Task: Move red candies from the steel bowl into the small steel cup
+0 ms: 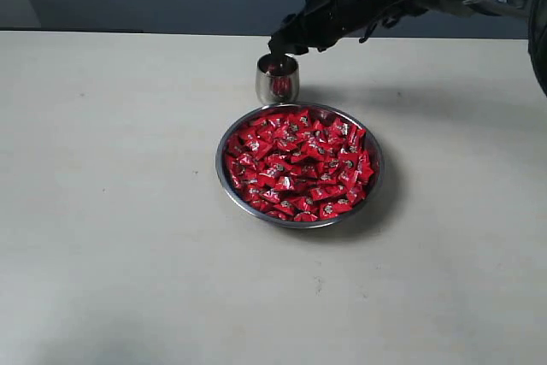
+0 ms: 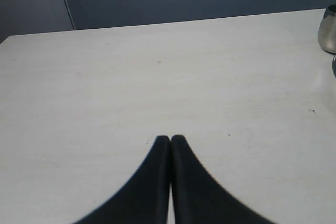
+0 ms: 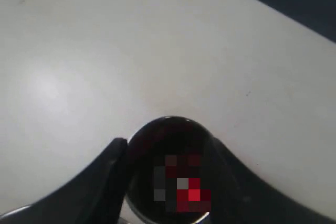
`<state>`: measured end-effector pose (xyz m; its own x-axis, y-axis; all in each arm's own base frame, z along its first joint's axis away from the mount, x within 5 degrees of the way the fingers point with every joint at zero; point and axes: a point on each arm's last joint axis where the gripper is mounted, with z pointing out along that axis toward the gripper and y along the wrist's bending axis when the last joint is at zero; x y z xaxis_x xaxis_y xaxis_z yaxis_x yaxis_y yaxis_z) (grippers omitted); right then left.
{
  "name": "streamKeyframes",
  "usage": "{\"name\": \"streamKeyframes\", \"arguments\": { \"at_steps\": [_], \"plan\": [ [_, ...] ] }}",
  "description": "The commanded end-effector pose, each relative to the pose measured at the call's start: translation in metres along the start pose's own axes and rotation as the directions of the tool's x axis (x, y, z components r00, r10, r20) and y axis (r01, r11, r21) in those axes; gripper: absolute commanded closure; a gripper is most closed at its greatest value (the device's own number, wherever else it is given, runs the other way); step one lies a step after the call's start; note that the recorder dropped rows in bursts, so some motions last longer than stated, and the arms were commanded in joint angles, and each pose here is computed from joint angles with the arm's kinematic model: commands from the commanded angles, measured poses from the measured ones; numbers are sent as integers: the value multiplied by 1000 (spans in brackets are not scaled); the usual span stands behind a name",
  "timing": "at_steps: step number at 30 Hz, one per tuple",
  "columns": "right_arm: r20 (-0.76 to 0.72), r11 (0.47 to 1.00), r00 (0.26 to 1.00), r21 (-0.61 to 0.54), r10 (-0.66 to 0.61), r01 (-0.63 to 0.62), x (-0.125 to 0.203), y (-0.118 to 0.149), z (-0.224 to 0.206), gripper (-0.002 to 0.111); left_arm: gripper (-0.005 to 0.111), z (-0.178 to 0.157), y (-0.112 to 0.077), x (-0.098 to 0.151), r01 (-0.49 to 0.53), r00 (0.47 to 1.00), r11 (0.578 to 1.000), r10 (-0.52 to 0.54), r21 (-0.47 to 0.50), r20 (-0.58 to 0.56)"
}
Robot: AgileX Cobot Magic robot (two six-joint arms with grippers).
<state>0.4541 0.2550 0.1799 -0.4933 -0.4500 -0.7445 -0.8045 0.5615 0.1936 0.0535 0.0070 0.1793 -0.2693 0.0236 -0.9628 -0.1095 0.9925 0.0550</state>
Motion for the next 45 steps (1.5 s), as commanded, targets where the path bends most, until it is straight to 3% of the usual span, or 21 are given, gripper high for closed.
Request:
{"name": "streamKeyframes", "arguments": {
  "at_steps": [1,11,16,20,29,38,41,44,45],
  "plan": [
    [6,998,999,-50,-42,42,-20,14,-30,64,106,-1,0,-3,-2,1000,1000,2,6,19],
    [-171,979,984,-204,-53,18,-6,35,-39,64,106,-1,0,-3,-2,1000,1000,2,6,19],
    [-265,978,959,-202,-105,52,16,49,-23,64,106,-1,0,-3,-2,1000,1000,2,6,19],
    [-329,970,924,-202,-195,133,30,76,-3,64,106,-1,0,-3,-2,1000,1000,2,6,19],
    [-479,957,835,-39,-271,289,48,106,35,64,106,-1,0,-3,-2,1000,1000,2,6,19],
    [-469,968,853,-16,-230,252,53,106,44,64,106,-1,0,-3,-2,1000,1000,2,6,19],
    [-478,970,849,-23,-223,241,56,106,46,79,106,-1,0,-3,-2,1000,1000,2,6,19],
    [-478,971,850,-26,-220,237,55,107,45,104,106,-1,0,-3,-2,1000,1000,2,6,19],
    [-479,973,851,-25,-215,232,55,107,45,108,106,-1,0,-3,-2,1000,1000,2,6,19]
  ]
}}
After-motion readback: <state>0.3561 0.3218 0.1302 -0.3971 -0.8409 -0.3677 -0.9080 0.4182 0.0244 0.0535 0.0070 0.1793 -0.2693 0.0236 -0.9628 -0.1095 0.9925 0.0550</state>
